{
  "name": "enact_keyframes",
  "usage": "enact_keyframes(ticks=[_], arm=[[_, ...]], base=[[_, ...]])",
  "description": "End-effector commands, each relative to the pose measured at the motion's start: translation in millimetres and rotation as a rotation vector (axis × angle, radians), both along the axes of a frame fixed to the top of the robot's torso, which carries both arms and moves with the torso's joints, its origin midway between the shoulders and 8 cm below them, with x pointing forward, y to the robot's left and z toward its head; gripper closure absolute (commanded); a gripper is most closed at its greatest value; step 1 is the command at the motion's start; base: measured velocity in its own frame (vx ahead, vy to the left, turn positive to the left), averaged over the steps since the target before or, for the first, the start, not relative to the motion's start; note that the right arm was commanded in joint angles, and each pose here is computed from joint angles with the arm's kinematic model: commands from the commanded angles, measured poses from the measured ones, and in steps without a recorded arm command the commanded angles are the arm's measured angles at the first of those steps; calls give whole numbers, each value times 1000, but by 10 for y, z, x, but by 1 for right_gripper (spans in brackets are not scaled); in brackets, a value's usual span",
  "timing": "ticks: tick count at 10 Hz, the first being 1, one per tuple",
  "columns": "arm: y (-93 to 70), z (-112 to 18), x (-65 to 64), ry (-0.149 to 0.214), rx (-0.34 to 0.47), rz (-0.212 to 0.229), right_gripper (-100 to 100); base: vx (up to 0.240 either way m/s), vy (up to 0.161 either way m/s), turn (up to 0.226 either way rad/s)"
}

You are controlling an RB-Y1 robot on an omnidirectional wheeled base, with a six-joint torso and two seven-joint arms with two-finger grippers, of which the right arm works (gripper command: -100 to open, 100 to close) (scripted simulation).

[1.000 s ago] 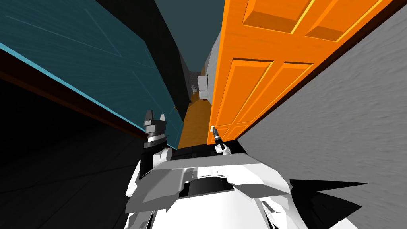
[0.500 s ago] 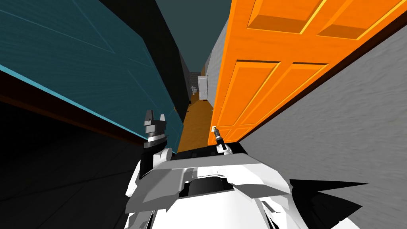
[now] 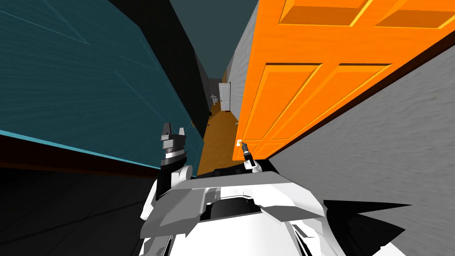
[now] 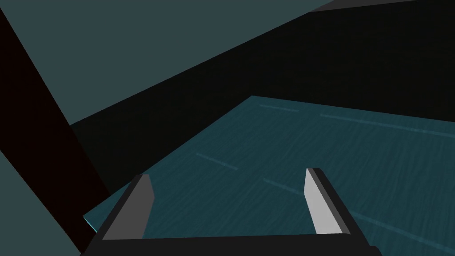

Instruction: Push the door open

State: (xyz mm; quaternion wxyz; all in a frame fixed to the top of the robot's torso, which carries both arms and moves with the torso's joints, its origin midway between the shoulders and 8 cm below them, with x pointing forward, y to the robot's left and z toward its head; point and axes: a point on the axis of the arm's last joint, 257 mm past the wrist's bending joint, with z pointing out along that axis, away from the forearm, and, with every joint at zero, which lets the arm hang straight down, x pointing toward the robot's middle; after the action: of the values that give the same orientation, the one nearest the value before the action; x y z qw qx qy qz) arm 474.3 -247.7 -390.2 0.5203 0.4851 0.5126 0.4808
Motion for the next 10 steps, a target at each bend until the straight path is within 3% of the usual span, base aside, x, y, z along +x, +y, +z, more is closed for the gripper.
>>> enact_keyframes(ticks=[1,4,7,8,10], arm=[[9,-8,-6,2,3,2,-100],[63,-8,-8,2,22,3,-100],[216,-12,-13,3,62,5,-100],[185,-14,-7,3,53,5,-100],[92,-12,-19,0,40,-2,-100]], base=[[-150,31,-7],[-186,38,-23],[-207,34,-31],[-84,25,-7],[136,16,29]])
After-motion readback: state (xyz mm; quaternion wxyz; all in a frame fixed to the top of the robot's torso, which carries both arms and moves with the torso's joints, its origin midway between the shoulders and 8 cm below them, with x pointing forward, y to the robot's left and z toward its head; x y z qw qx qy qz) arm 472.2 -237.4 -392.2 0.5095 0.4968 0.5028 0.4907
